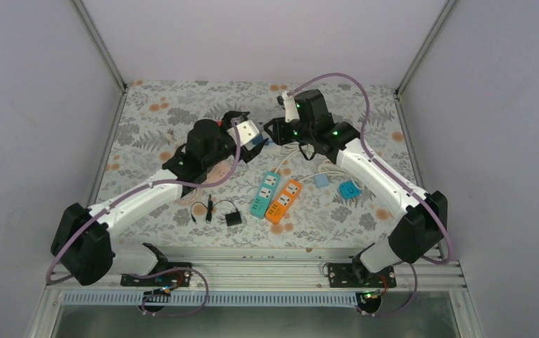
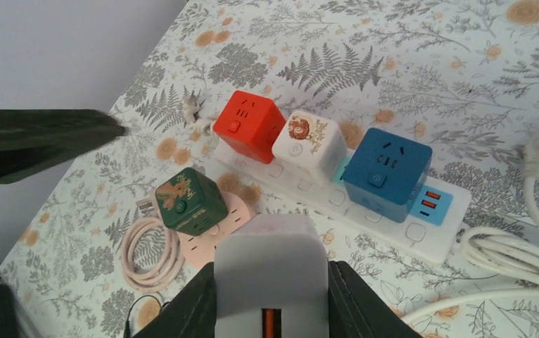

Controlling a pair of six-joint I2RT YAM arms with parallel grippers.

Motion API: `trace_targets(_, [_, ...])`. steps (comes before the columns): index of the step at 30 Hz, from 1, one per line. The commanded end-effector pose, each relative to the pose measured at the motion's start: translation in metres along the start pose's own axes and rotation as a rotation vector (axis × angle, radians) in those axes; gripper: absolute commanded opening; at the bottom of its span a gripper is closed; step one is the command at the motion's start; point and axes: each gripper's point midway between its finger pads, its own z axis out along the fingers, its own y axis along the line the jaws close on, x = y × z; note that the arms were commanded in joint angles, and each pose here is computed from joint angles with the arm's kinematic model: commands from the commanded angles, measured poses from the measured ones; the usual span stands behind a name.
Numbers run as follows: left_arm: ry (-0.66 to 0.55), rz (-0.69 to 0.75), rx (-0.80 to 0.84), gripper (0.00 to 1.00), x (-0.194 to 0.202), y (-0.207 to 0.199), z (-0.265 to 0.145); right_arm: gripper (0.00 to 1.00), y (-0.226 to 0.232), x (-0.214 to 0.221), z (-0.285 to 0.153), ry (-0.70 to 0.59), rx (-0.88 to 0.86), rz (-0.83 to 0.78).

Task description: Insert the plug

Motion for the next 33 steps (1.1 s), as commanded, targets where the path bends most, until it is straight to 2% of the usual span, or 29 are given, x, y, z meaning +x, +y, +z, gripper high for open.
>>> trace_targets(1, [-0.072,-0.095,-0.179,0.93,-0.022,0.033,-0.029,0.20,-0.005,-0.027,-0.001,-0.079,0.034,-0.046])
trace_targets(9, [-0.138,-0.406,-0.574,0.97,-0.041,0.101,-0.122,0.13,0.034,-0.006,0.031,-0.042,-0.198,-0.189])
trace_targets(14, [-0.131,-0.518,-0.745,1.00,-0.041,0.123,-0.183,0.13,0.052,0.019,0.056,0.018,-0.197,-0.290])
trace_targets(26, [-0.203,-0.569,-0.875,1.00,-0.040,0.127,-0.262,0.12,0.079,0.083,0.129,0.213,-0.094,-0.508])
trace_targets(33, [-0.196,-0.560,-0.899,1.00,-0.034,0.127,-0.266,0.12,0.079,0.099,0.151,0.265,-0.054,-0.563])
